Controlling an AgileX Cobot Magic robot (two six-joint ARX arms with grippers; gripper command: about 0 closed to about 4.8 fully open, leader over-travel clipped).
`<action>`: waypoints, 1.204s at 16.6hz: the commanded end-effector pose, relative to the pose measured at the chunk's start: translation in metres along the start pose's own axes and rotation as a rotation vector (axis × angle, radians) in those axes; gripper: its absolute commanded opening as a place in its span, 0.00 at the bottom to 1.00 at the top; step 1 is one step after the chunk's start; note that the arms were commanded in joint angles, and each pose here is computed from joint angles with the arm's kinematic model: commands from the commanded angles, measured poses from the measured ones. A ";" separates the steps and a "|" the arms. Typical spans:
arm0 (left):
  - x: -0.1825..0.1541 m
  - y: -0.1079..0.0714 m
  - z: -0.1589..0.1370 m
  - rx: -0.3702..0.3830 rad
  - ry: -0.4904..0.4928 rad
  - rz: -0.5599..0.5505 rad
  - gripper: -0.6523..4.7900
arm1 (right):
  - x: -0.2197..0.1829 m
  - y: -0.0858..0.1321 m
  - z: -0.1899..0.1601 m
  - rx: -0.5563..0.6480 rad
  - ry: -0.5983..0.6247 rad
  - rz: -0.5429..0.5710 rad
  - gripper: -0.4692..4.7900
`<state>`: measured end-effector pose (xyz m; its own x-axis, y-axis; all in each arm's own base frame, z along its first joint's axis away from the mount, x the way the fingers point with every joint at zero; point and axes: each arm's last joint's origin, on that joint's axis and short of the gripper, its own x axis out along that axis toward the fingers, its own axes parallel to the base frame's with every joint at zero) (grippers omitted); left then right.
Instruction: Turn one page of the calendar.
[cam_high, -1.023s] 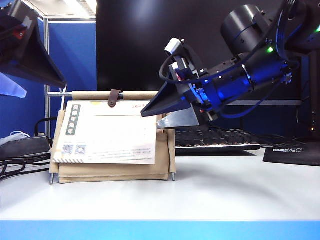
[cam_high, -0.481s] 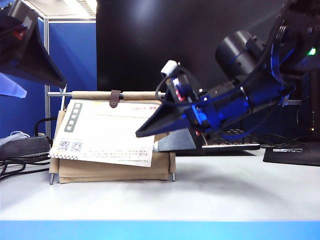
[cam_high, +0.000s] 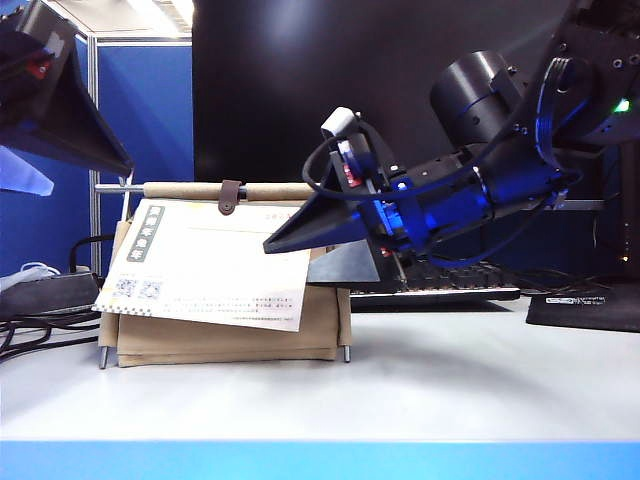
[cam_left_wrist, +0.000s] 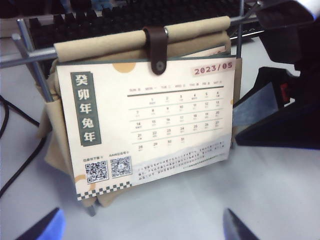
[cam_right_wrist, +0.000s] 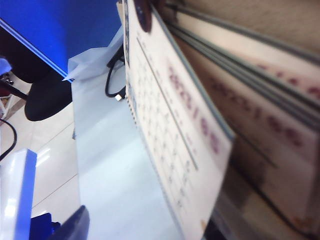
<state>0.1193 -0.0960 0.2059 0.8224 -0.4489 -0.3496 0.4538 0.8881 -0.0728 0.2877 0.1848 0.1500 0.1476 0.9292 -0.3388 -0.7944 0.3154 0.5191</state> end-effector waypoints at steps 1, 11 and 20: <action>0.000 0.000 0.001 -0.005 -0.008 -0.002 0.88 | 0.009 0.000 -0.006 0.015 0.020 0.022 0.60; 0.000 0.000 0.000 -0.002 0.006 -0.004 0.88 | 0.019 -0.001 -0.012 0.056 0.031 0.023 0.24; 0.000 0.000 0.000 -0.001 0.006 0.005 0.88 | 0.008 0.018 0.020 0.046 -0.130 0.156 0.08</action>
<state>0.1188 -0.0955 0.2042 0.8178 -0.4440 -0.3663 0.4522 0.8893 -0.0683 0.2863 0.2013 0.1625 0.1020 0.9755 -0.1948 -0.7725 0.2010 0.6024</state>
